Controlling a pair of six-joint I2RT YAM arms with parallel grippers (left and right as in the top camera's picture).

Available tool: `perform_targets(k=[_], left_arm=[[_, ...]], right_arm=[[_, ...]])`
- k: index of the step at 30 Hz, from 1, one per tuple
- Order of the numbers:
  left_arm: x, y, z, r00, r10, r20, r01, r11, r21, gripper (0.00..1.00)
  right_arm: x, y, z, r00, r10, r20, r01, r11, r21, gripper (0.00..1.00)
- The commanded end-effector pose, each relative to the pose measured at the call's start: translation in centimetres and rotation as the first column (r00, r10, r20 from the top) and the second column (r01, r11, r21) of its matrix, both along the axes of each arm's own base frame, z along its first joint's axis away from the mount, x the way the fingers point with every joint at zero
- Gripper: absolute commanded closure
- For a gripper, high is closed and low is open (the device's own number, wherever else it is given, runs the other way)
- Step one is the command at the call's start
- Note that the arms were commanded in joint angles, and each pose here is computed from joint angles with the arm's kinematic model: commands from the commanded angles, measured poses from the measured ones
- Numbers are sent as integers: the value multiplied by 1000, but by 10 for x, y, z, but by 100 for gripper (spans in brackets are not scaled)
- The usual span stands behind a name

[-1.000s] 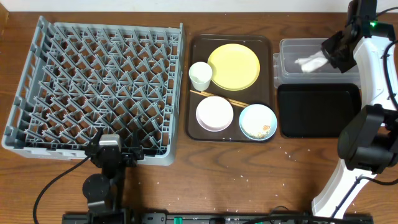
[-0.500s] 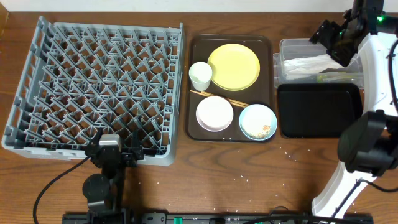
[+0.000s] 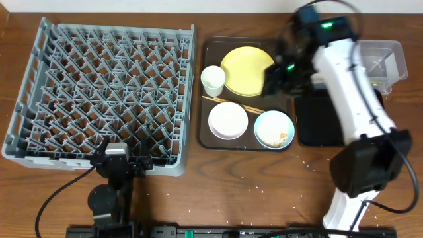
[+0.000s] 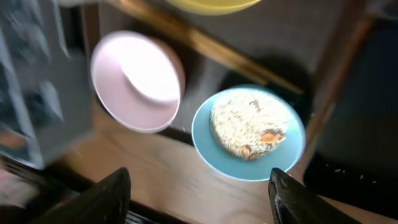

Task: Sort waste into correct bins and load items into the dishwasher
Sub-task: 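Grasp the light-blue bowl rim with the right gripper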

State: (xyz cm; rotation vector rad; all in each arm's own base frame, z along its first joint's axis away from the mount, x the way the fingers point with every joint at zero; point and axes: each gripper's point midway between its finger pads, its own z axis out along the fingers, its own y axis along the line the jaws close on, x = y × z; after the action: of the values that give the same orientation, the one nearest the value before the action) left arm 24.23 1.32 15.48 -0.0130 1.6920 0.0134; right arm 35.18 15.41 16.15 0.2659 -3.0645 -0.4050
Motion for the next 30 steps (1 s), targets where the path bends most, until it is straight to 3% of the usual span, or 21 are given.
perform_targets(k=[1, 8, 17, 21, 27, 30], left_arm=[[0, 0, -16, 999, -6, -37, 6, 1000, 6, 7], [0, 0, -16, 999, -6, -37, 6, 1000, 6, 7], [0, 0, -16, 999, -6, -37, 6, 1000, 6, 8], [0, 0, -16, 999, -6, -37, 6, 1000, 6, 7], [0, 0, -16, 999, -6, -37, 6, 1000, 6, 7], [0, 0, -16, 999, -6, -37, 6, 1000, 6, 7]], right_arm=[[-19, 7, -20, 987, 163, 10, -159, 970, -182, 32], [-51, 30, -74, 960, 276, -38, -275, 920, -278, 48], [-71, 21, -124, 952, 297, -78, -306, 898, -316, 53], [-69, 19, -145, 953, 300, -46, -298, 899, -320, 65], [-60, 24, -149, 954, 299, 1, -284, 906, -315, 98], [-60, 23, -149, 956, 293, 2, -277, 906, -320, 99]])
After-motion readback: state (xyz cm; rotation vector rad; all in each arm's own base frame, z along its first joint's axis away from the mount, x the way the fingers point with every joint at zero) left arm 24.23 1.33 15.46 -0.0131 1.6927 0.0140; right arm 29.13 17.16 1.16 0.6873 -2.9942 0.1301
